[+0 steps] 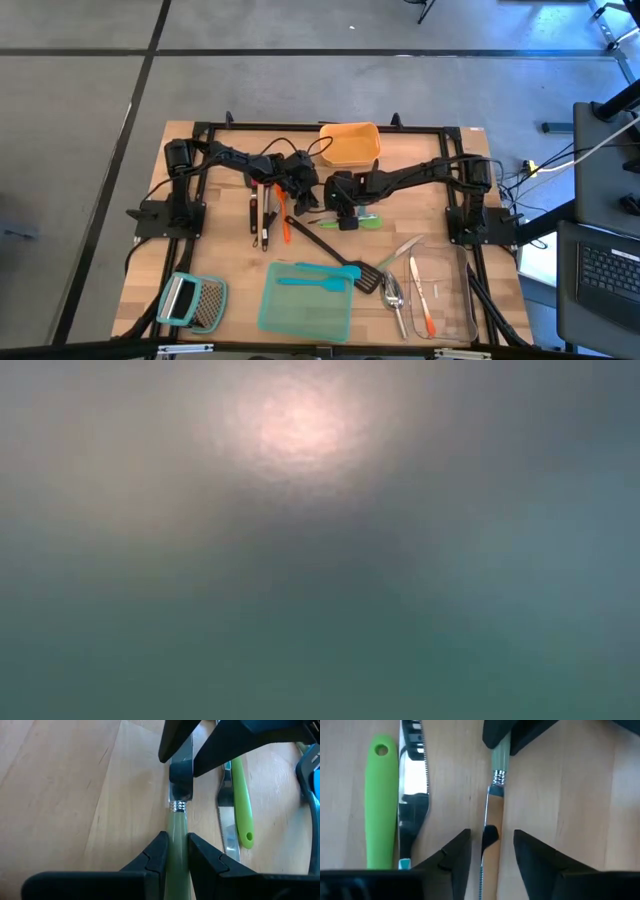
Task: Pick & Place Kitchen Items
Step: Put the green table knife into the transparent bin
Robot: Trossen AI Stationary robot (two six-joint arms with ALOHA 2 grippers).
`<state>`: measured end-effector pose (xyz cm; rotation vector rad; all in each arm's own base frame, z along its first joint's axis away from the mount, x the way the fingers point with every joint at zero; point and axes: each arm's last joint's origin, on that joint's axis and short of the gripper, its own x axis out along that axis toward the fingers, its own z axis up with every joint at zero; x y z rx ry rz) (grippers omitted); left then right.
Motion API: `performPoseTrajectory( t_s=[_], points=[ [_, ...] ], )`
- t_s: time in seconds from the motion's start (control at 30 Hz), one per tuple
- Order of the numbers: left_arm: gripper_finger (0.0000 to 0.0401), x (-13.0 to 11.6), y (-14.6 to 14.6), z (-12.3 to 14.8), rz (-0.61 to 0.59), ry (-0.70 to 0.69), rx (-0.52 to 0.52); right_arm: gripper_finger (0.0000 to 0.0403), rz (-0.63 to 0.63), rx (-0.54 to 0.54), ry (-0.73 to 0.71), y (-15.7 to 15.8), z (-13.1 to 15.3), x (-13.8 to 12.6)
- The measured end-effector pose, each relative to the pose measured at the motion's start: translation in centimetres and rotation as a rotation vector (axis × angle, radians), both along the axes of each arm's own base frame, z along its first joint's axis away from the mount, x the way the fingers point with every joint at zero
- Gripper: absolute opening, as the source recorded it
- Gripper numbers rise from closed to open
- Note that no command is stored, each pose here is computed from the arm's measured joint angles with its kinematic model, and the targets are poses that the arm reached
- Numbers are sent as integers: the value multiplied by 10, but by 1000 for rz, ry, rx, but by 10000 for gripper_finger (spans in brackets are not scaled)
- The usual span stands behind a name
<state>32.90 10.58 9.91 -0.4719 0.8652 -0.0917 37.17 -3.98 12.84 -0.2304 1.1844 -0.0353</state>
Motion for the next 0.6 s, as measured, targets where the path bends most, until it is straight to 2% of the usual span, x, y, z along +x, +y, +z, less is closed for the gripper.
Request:
performPoseTrajectory(
  t_s=[0.1,0.3,0.5,0.6],
  points=[
    [52,0,0,0,-1,-3,0,112,1,35,-2,0,0,0],
    [55,1,-1,0,-9,-7,-9,15,-11,38,-3,-2,-1,0],
    [52,2,-1,2,-28,-33,19,4,-81,124,2,-10,-1,-3],
    [51,3,-5,4,-69,-47,90,3,-85,130,6,-10,-1,-3]
  ],
)
